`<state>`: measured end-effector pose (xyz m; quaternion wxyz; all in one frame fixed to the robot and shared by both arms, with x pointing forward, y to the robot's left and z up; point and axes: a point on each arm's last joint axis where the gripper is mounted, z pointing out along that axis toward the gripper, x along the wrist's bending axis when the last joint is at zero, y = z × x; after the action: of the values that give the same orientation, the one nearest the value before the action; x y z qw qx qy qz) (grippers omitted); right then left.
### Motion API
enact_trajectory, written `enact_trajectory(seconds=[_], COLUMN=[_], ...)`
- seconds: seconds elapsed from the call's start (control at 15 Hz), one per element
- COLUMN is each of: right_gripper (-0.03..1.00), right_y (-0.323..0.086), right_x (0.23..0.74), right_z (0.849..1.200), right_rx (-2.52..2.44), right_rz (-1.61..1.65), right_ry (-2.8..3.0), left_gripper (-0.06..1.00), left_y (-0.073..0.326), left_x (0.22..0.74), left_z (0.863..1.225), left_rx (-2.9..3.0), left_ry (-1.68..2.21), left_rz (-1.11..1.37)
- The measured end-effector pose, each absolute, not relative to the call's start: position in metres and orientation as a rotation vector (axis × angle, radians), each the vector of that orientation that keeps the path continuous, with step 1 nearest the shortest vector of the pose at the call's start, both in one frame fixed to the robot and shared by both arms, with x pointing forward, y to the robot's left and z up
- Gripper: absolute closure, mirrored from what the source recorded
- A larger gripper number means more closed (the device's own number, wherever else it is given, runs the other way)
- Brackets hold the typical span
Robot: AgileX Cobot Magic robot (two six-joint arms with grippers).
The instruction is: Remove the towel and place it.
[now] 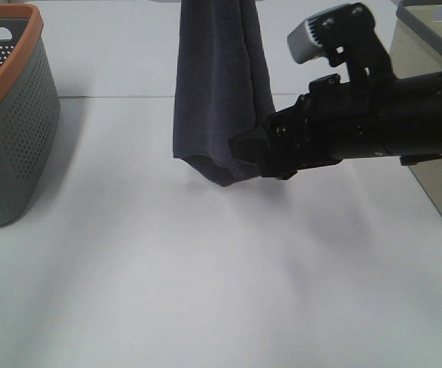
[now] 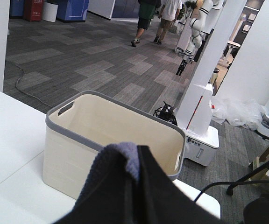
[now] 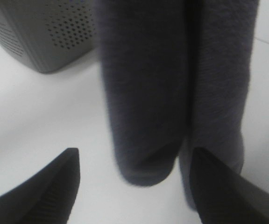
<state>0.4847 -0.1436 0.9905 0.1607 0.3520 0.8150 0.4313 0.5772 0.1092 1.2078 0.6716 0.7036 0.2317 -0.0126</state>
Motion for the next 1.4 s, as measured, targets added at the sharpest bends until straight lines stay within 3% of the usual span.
enact_trajectory(seconds=[0.27, 0.47, 1.07, 1.2, 1.4], right_gripper=[0.32, 0.4, 0.41, 0.52, 0.82], right_y=[-0.13, -0.128, -0.123, -0.123, -0.121], right_x=[0.502, 0.502, 0.507, 0.507, 0.505], right_z=[0.969, 0.97, 0.981, 0.982, 0.984], right_rx=[1.124, 1.114, 1.085, 1.085, 1.068], right_rz=[1.242, 1.269, 1.336, 1.338, 1.372], right_ry=[2.387, 2.395, 2.376, 2.374, 2.382], left_gripper=[0.94, 0.94, 0.94, 0.94, 0.94], left_y=[0.109, 0.109, 0.109, 0.109, 0.109], left_x=[0.577, 0.577, 0.577, 0.577, 0.577], left_z=[1.208, 1.208, 1.208, 1.208, 1.208], left_rx=[1.589, 1.591, 1.591, 1.591, 1.591], left_ry=[0.509, 0.503, 0.503, 0.503, 0.504], left_rz=[-0.017, -0.012, -0.012, -0.012, -0.011])
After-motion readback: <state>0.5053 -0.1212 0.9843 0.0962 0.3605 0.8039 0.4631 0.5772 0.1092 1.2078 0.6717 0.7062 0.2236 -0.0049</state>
